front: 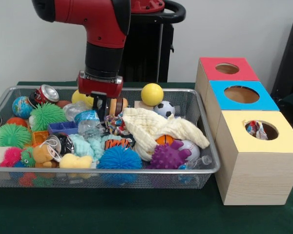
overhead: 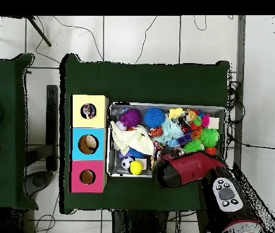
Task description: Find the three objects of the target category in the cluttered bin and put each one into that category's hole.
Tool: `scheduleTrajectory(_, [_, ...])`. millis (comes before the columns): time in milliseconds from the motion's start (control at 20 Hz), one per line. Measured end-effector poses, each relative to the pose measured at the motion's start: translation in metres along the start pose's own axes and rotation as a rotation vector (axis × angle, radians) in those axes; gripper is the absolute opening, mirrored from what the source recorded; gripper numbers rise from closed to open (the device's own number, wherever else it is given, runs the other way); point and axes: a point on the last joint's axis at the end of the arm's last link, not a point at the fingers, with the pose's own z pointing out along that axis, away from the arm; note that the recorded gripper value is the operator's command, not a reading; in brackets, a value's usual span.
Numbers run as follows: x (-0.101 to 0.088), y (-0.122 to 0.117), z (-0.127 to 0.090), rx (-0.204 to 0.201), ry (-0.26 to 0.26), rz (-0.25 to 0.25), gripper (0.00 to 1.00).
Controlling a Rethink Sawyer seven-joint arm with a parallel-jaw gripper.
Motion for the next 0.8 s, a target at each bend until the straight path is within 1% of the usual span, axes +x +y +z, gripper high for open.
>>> scheduleTrajectory(300, [0.005,0.008,0.010,-0.029,-0.015,0.001,0.00])
scheduleTrajectory(800, [0.005,0.006,0.014,-0.046,-0.016,0.033,0.00])
